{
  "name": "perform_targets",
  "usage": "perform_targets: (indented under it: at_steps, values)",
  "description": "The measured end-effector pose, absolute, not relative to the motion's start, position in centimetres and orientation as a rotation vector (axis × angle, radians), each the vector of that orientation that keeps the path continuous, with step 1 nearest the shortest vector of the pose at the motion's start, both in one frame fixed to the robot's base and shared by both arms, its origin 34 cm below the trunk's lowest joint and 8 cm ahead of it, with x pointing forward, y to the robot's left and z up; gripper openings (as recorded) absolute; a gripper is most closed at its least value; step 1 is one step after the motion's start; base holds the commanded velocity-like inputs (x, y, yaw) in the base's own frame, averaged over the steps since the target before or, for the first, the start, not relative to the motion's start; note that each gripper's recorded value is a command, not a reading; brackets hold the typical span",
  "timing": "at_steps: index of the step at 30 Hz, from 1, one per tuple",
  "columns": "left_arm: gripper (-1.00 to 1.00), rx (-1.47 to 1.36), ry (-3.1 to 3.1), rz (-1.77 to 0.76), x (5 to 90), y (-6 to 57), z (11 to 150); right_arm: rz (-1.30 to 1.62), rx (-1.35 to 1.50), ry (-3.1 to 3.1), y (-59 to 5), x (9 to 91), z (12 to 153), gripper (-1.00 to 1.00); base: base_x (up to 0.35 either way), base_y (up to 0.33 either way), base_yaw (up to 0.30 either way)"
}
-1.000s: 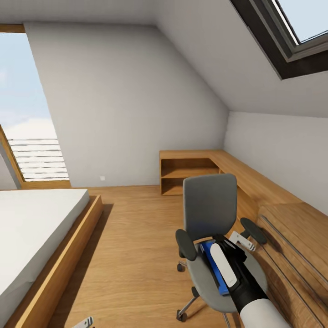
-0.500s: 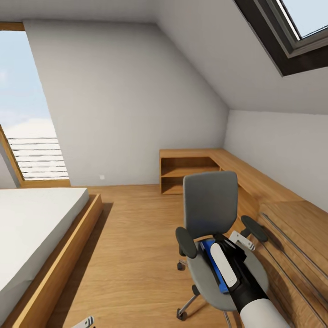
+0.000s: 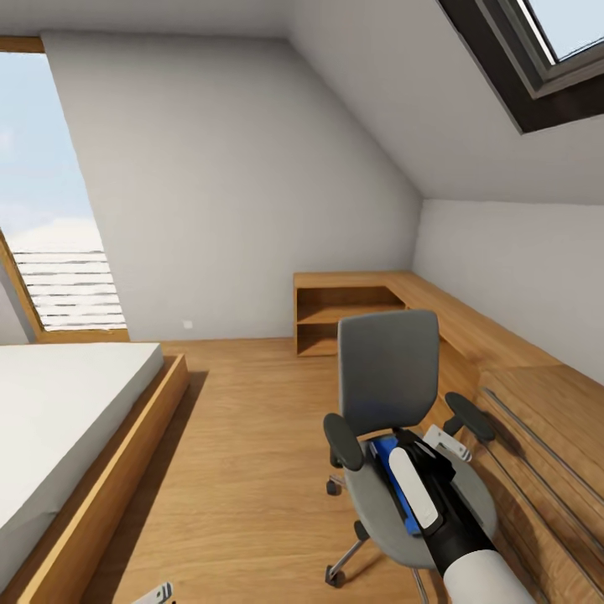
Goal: In the bedroom, organize the workspace by keeping the computer under the desk, ensuring the monitor is on the desk, placing the keyboard on the desk next to the monitor, placing the mouse on the desk next to the keyboard, moving the folder from the swivel chair onto the desk next to the mouse, stacking the notebook on top of the folder with the pen on top of the notebook, and positioning the swivel chair next to the desk.
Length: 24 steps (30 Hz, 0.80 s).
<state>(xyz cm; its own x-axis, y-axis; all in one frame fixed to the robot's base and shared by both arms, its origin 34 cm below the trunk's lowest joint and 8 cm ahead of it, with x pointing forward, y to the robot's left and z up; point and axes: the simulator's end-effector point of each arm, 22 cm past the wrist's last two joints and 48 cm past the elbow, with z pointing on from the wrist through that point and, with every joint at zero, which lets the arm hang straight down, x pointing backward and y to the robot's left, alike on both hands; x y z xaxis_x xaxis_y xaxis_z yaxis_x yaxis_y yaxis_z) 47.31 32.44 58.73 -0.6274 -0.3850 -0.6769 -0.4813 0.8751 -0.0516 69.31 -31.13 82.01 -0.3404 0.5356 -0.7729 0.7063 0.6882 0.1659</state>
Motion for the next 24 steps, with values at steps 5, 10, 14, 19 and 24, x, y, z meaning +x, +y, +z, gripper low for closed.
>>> perform_targets:
  at_steps: [5, 10, 14, 19, 24]
  values:
    - [1.0, -0.621, 2.321, 0.173, 47.3, 32.4, 57.9, -0.247, 0.957, 1.997, -31.4, 69.6, 81.7, 1.0, 0.0, 0.0, 0.0]
    - [1.0, -0.621, 2.321, 0.173, 47.3, 32.4, 57.1, -0.245, 0.925, 1.982, -31.8, 70.0, 81.1, 1.0, 0.0, 0.0, 0.0]
    - [1.0, -0.621, 2.32, 0.173, 47.3, 32.4, 56.4, -0.242, 0.86, 1.96, -32.3, 70.8, 81.2, 1.0, 0.0, 0.0, 0.0]
    - [1.0, -0.621, 2.32, 0.173, 47.2, 32.4, 55.6, -0.235, 0.778, 1.938, -33.6, 71.7, 80.9, 1.0, 0.0, 0.0, 0.0]
    - [1.0, -0.622, 2.32, 0.172, 47.2, 32.4, 54.7, -0.268, 0.752, 1.957, -36.3, 71.4, 78.7, 1.0, 0.0, 0.0, 0.0]
